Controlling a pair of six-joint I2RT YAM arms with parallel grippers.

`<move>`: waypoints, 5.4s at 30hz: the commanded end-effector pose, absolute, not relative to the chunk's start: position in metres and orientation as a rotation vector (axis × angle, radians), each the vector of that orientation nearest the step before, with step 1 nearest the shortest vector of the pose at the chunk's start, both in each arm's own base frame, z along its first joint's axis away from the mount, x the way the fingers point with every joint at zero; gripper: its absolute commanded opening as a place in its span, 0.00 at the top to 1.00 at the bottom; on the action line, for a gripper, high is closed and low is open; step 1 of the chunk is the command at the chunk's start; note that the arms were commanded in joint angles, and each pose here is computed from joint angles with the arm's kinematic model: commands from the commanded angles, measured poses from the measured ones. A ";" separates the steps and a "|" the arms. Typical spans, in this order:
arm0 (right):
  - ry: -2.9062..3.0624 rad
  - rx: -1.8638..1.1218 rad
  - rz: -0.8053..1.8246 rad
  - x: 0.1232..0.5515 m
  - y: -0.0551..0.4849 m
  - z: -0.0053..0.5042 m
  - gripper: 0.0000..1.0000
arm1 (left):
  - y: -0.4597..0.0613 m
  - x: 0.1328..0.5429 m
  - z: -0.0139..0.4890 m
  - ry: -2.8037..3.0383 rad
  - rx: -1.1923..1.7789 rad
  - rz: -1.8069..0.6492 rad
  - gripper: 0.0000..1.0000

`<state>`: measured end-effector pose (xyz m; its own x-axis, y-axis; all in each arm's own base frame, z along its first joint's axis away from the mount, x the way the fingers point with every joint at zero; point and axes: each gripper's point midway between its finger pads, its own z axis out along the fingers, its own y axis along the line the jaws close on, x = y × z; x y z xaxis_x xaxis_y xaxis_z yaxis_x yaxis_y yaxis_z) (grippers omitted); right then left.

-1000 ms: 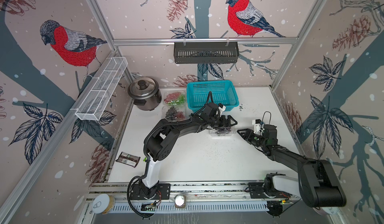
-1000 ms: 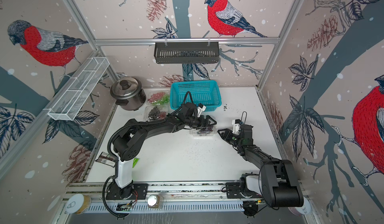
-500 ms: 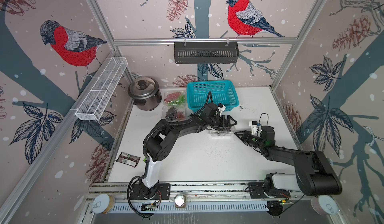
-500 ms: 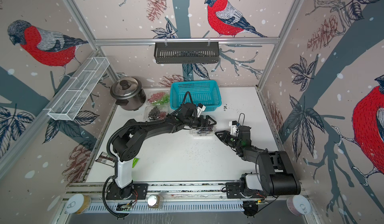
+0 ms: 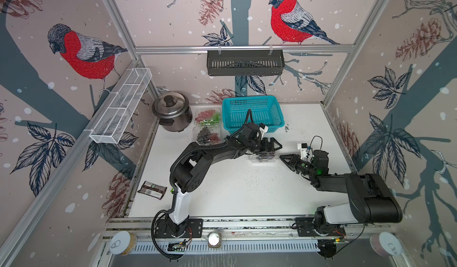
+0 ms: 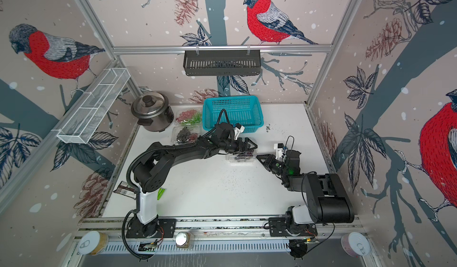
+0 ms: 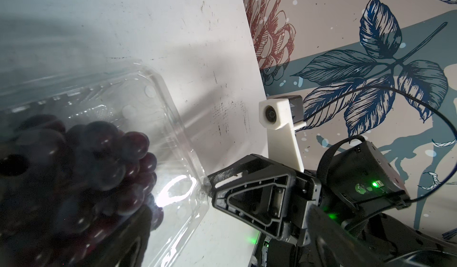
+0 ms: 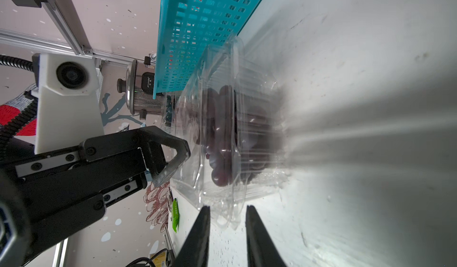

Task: Pack grapes into containers
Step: Close the packing box at the center of the board.

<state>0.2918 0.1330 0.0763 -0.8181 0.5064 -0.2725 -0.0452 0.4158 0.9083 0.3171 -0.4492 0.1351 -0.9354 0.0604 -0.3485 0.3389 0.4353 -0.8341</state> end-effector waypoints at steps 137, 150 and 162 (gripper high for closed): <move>2.355 0.238 0.997 0.363 0.166 0.077 0.00 | -0.334 0.291 0.076 2.123 -0.428 -1.696 0.86; 2.377 0.214 0.897 0.363 0.151 0.080 0.00 | -0.335 0.293 0.078 2.308 -0.205 -1.489 0.03; 2.393 0.158 0.797 0.357 0.145 0.083 0.00 | -0.310 0.336 0.080 2.497 -0.146 -1.080 0.02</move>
<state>0.3568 0.1461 0.0821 -0.8146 0.3145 -0.4874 -0.0602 0.7898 0.6103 0.3367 -0.3242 0.1053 -0.8876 -0.3096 -0.3412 0.1026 0.5892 -0.8014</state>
